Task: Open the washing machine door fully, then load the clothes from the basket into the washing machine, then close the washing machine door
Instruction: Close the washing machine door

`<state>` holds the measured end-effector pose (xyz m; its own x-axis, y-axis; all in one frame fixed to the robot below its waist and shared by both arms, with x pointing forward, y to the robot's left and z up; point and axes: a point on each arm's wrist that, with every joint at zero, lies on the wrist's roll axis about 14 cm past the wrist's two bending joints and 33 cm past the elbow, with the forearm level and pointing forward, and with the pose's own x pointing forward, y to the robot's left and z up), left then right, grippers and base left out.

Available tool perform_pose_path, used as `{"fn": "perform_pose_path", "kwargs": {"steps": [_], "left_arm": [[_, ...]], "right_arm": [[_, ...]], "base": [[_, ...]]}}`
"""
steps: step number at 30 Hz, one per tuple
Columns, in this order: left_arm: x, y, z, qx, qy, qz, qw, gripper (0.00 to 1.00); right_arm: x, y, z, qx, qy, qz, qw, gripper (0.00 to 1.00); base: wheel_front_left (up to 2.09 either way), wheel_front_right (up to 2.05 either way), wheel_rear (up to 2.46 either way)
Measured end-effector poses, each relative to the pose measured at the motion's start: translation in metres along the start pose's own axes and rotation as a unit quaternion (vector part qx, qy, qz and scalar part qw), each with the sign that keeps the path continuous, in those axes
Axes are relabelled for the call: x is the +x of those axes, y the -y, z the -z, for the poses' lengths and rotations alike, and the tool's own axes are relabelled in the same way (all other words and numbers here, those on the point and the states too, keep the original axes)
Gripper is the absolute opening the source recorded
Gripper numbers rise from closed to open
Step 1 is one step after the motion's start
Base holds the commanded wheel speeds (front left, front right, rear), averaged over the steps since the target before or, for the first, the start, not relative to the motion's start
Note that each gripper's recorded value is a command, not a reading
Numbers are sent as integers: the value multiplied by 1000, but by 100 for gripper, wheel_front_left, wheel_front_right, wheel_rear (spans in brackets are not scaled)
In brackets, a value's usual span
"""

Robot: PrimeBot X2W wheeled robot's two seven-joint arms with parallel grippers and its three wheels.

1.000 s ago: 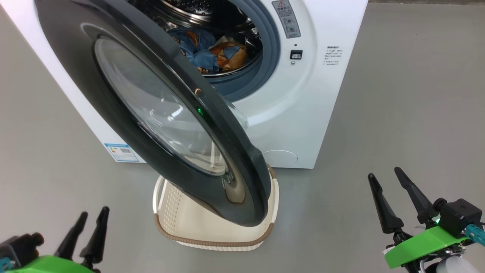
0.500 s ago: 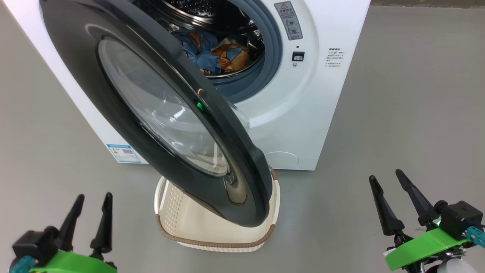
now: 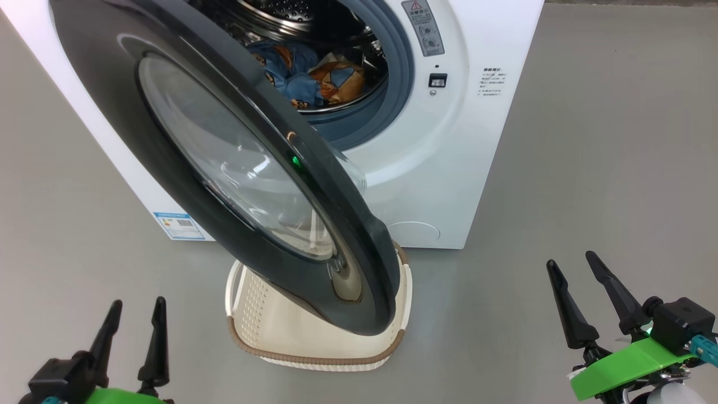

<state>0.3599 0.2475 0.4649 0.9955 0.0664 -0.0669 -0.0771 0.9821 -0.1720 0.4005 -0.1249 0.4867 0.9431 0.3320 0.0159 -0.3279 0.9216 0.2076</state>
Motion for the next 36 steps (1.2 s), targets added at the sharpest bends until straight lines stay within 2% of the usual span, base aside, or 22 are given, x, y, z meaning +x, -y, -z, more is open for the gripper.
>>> {"fn": "perform_pose_path", "kwargs": {"steps": [36], "left_arm": [[1,11,-2,11,5,16,1000,100]], "right_arm": [[-8,10,-9,-2,12,20,1000,100]], "base": [[0,0,0]]}}
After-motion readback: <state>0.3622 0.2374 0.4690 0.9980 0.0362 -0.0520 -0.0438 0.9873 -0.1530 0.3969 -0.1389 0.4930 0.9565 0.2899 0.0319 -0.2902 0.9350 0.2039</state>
